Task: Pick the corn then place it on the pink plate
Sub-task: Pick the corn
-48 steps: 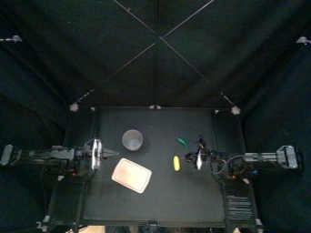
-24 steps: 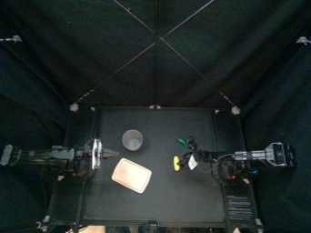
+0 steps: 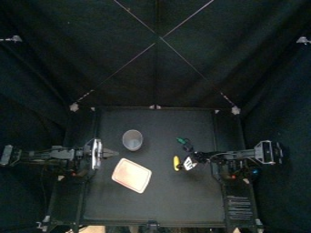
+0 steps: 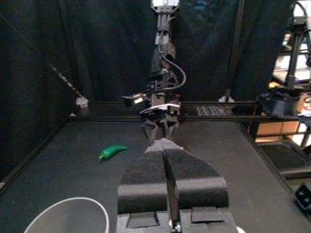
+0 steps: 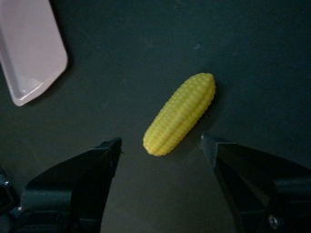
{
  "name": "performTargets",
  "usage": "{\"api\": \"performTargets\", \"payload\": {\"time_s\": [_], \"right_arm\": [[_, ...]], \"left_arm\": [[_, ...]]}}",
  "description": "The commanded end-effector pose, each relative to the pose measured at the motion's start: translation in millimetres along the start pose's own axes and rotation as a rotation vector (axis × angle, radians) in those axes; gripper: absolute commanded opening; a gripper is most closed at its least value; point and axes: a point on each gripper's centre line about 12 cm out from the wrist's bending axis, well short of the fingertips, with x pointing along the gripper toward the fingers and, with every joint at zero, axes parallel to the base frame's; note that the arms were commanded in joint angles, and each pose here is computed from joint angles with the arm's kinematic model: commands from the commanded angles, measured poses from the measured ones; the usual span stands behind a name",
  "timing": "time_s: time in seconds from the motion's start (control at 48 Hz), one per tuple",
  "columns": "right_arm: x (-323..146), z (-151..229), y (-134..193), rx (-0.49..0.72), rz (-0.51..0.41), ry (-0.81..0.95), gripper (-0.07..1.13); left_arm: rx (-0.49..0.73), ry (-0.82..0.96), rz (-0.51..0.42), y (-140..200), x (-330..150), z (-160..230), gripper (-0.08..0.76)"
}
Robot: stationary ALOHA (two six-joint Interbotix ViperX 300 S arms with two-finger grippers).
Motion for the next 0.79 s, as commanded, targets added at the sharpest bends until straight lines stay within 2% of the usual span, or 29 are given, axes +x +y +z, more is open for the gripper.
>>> {"api": "performTargets", "payload": {"time_s": [0.021,0.167,0.583,0.688,0.792], "right_arm": [[6.9,10.0,7.4,-0.005,0.002,-0.010,1.01],[16.9,17.3,15.4,-0.012,0.000,-0.006,1.01],[37.7,11.3,10.1,-0.002,-0.055,0.069,1.00],[39.1,15.2,16.0,-0.012,-0.044,0.062,0.97],[42.6,16.8,16.9,-0.012,-0.047,0.065,0.88]], "left_arm": [[0.005,-0.020,0.003,0.7,0.8,7.3,-0.033],[0.005,-0.014,0.003,0.6,0.8,4.7,-0.033],[0.005,-0.003,0.002,0.4,0.2,0.2,-0.033],[0.005,-0.006,0.002,0.5,0.4,1.5,-0.031],[0.003,-0.006,0.003,0.5,0.1,1.2,-0.033]]}}
